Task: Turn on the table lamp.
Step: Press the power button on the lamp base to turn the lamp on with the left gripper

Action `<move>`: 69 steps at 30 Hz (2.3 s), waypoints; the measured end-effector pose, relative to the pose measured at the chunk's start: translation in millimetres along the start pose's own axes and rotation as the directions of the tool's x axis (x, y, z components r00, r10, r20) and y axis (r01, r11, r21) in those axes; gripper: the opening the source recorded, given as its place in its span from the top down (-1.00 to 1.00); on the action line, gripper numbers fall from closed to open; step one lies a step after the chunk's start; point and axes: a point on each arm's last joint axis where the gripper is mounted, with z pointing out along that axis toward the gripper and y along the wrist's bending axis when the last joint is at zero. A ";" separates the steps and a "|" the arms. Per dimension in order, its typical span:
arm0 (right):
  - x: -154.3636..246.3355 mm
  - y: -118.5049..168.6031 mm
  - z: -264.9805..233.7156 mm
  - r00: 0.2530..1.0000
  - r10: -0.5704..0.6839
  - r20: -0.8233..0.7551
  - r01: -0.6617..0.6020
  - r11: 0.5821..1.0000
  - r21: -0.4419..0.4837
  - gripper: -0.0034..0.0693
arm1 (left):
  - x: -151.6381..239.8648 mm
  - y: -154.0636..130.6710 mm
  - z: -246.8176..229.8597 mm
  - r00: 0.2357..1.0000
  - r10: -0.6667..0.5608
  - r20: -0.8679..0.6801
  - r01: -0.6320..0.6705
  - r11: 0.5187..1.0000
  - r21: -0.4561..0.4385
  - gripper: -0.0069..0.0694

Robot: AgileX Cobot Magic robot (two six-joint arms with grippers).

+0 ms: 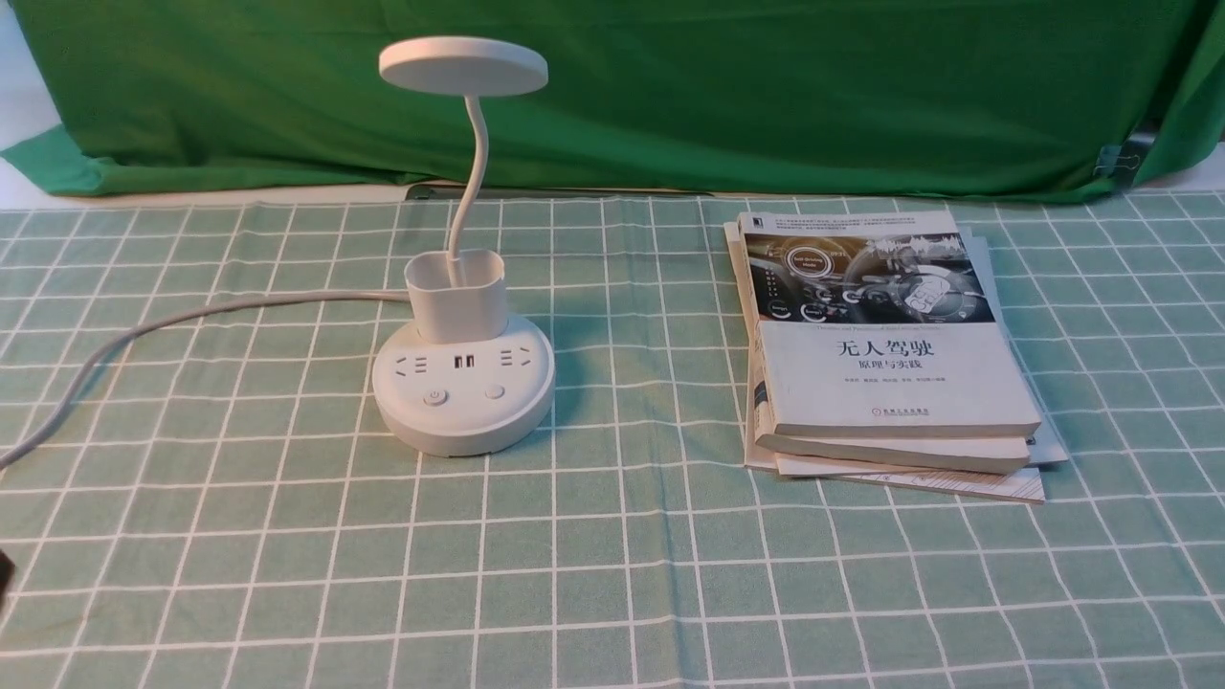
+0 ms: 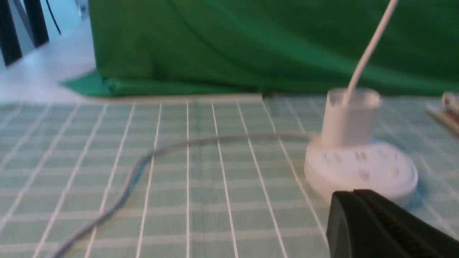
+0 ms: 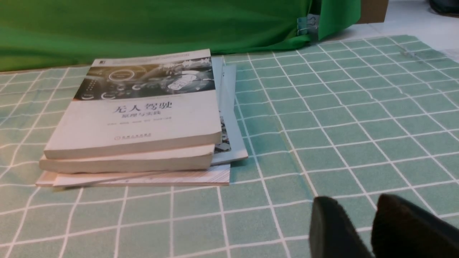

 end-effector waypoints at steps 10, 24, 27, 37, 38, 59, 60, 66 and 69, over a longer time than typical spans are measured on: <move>0.1 0.0 0.0 1.000 0.000 -0.001 0.000 1.000 0.000 0.25 | -69.2 6.0 -32.2 0.647 0.001 0.762 0.050 0.998 -0.043 0.81; 0.1 0.0 0.0 1.000 0.000 -0.001 0.000 1.000 0.000 0.25 | -171.0 -7.1 -16.6 0.933 -0.009 0.359 0.003 1.000 0.017 0.81; 0.1 0.0 0.0 1.000 0.000 -0.001 0.000 1.000 0.000 0.25 | -143.0 -6.2 23.6 0.997 -0.065 0.030 0.065 0.998 0.006 0.81; 0.2 0.0 0.0 1.000 0.000 -0.003 0.000 1.000 0.000 0.25 | -34.5 -30.6 117.8 0.632 -0.333 -0.700 0.449 0.893 -0.019 0.81; 0.2 0.0 0.0 1.000 0.000 -0.003 0.000 1.000 0.000 0.25 | -30.2 -34.9 127.6 0.582 -0.350 -0.734 0.488 0.872 -0.029 0.81; 0.2 0.0 0.0 1.000 0.000 -0.003 0.000 1.000 0.000 0.25 | 44.4 -129.2 305.1 0.472 0.020 -0.881 0.212 0.968 0.136 0.81; 0.2 0.0 0.0 1.000 0.000 -0.003 0.000 1.000 0.000 0.25 | 46.5 -129.8 307.8 0.469 0.024 -0.883 0.209 0.968 0.137 0.81; 0.2 0.0 0.0 1.000 0.000 -0.002 0.000 1.000 0.000 0.25 | 65.7 -130.8 315.6 0.455 0.035 -0.890 0.188 0.973 0.135 0.81; 0.0 0.0 0.0 1.000 0.000 0.000 0.000 1.000 0.000 0.25 | 68.8 -131.2 319.9 0.477 0.032 -0.879 0.183 0.974 0.135 0.81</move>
